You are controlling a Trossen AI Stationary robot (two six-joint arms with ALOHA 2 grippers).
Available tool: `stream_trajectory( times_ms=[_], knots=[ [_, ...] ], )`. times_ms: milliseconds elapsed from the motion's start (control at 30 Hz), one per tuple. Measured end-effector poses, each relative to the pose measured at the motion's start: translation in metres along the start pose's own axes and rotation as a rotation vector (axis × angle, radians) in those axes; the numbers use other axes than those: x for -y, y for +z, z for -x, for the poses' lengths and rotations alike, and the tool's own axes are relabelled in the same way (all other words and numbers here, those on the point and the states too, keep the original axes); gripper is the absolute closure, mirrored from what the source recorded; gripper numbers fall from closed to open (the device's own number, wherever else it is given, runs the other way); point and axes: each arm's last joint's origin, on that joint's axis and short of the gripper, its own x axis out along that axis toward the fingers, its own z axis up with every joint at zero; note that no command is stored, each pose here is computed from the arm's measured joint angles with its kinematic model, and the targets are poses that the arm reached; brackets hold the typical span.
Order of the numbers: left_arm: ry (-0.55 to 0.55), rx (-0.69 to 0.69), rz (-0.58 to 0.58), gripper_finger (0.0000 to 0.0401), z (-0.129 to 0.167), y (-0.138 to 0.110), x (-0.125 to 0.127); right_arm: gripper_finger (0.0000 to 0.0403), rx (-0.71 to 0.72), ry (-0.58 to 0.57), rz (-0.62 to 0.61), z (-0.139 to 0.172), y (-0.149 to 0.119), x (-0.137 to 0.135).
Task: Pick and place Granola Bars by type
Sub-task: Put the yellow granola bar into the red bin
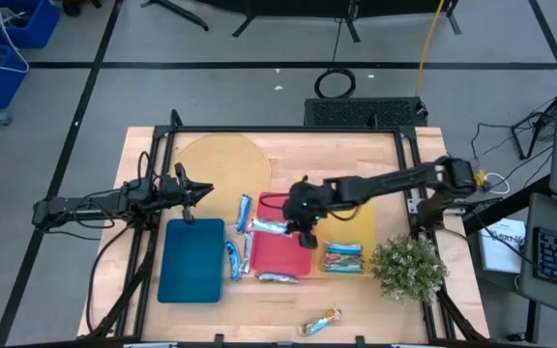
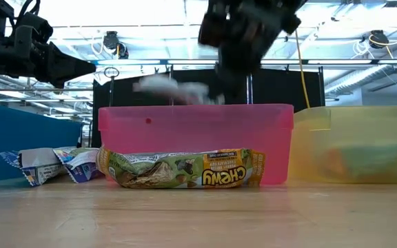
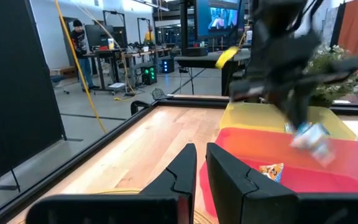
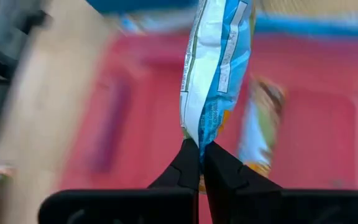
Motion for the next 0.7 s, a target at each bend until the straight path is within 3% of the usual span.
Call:
stream_trajectory(
  times_ms=[133, 367, 700],
  knots=[
    [0.0, -0.001, 0.0, 0.0354, 0.0, 0.0, 0.0, 0.0402, -0.086, -0.022, -0.049, -0.016, -0.011, 0.016],
    [0.0, -0.002, -0.001, 0.0354, 0.0, 0.0, 0.0, 0.0401, -0.208, 0.023, -0.11, -0.024, -0.024, 0.016],
    [-0.001, -0.008, -0.002, 0.0354, 0.0, -0.001, 0.0, 0.0371, -0.14, 0.042, -0.119, -0.026, -0.017, 0.004]
  ],
)
